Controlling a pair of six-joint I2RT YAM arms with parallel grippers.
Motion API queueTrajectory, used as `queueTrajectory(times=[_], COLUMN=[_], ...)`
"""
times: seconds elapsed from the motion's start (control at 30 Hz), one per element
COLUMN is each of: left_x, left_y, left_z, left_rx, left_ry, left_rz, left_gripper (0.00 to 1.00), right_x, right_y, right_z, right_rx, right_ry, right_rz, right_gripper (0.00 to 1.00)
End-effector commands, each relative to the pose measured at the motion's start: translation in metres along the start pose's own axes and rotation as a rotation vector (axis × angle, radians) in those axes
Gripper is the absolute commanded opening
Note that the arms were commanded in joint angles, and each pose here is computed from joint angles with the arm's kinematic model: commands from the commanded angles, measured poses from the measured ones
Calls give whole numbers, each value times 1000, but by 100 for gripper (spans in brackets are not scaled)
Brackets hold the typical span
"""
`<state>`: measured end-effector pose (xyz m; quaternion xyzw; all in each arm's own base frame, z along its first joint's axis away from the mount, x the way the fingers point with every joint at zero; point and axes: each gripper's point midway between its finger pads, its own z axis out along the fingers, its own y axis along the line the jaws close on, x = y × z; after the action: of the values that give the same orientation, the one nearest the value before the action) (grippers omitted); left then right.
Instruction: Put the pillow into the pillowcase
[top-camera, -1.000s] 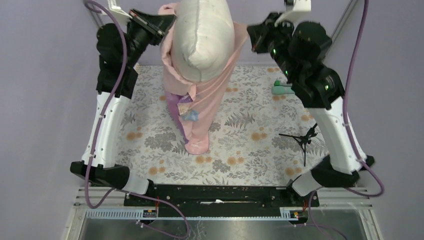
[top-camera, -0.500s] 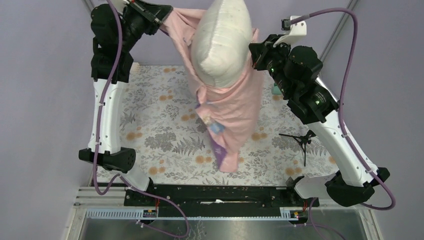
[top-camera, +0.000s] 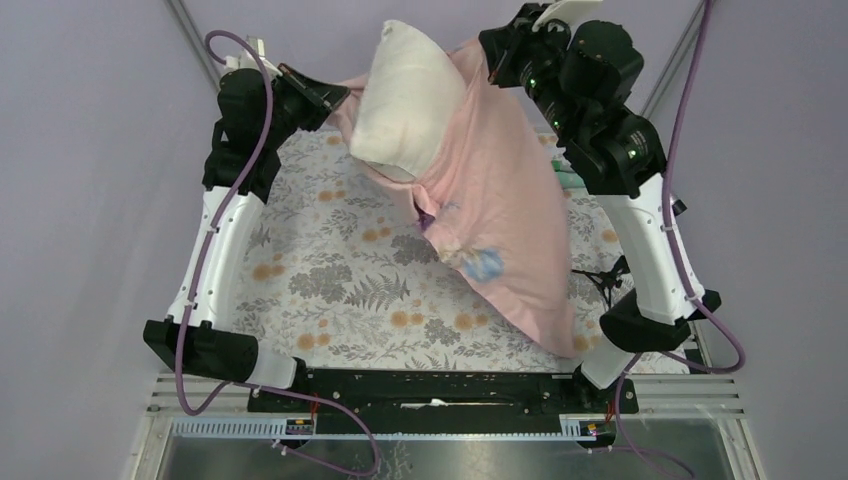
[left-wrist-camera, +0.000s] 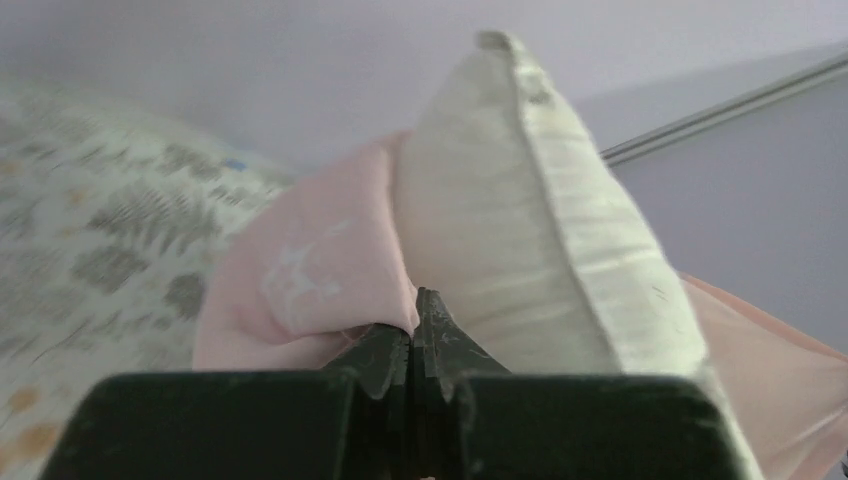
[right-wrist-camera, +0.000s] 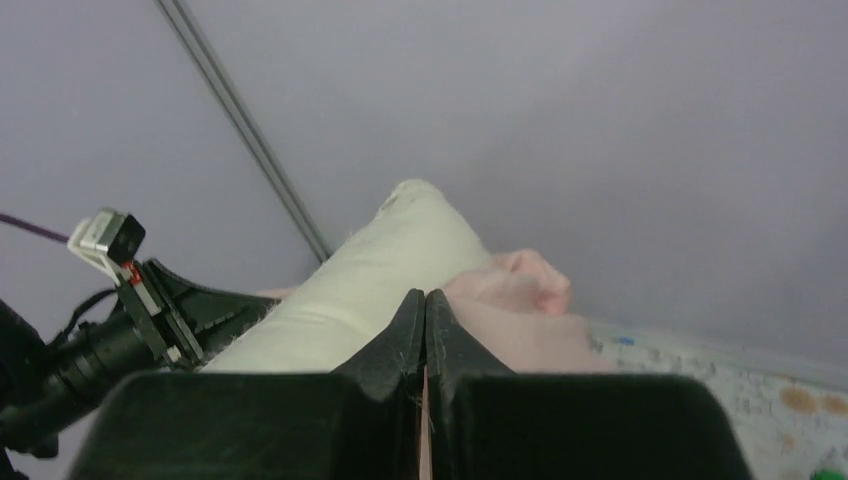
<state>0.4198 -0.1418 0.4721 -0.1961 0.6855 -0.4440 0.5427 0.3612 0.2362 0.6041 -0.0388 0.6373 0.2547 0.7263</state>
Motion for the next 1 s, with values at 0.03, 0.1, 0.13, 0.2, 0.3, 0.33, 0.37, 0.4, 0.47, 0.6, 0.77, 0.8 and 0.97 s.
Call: queueTrajectory(times=[0.03,0.1,0.13,0.2,0.3,0.33,0.37,0.4,0.47,0.6,0.77,0.8,0.97], left_x=[-34,-30,-22,-4,30,39,51,62,79,118,168,172,158], left_y=[60,108,130,166,211,218,230,239,257,290,329,335,358], left_z=[-38,-51,-58,-71,-91,-100,-107,-114,-128,-146,-151,-152,-164], left_rx=[-184,-280,-324,-388,-488,-500,-520,-533,-574,-635,-676,-695,-782], left_ry=[-134,-134,-127,-116,-92,-95,-91,-91,-94,-43,74,83,44], left_rz=[32,-4,-22,-35,-61,-74,-93,-112,-135,-174,-261,-269,-292], left_gripper=[0,0,0,0,0,0,0,0,0,0,0,0,6], right_x=[20,46,63,82,108,122,132,149,184,267,315,316,313], right_y=[30,41,48,64,93,109,124,142,174,198,171,167,121], right_z=[4,14,23,33,47,50,50,50,45,29,3,-5,-52], right_rx=[-167,-213,-239,-300,-389,-421,-453,-484,-533,-525,-421,-404,-252], right_ry=[-11,72,123,194,278,308,332,365,433,610,728,732,727], right_rz=[146,182,198,240,303,314,322,328,315,235,135,111,57], right_gripper=[0,0,0,0,0,0,0,0,0,0,22,36,72])
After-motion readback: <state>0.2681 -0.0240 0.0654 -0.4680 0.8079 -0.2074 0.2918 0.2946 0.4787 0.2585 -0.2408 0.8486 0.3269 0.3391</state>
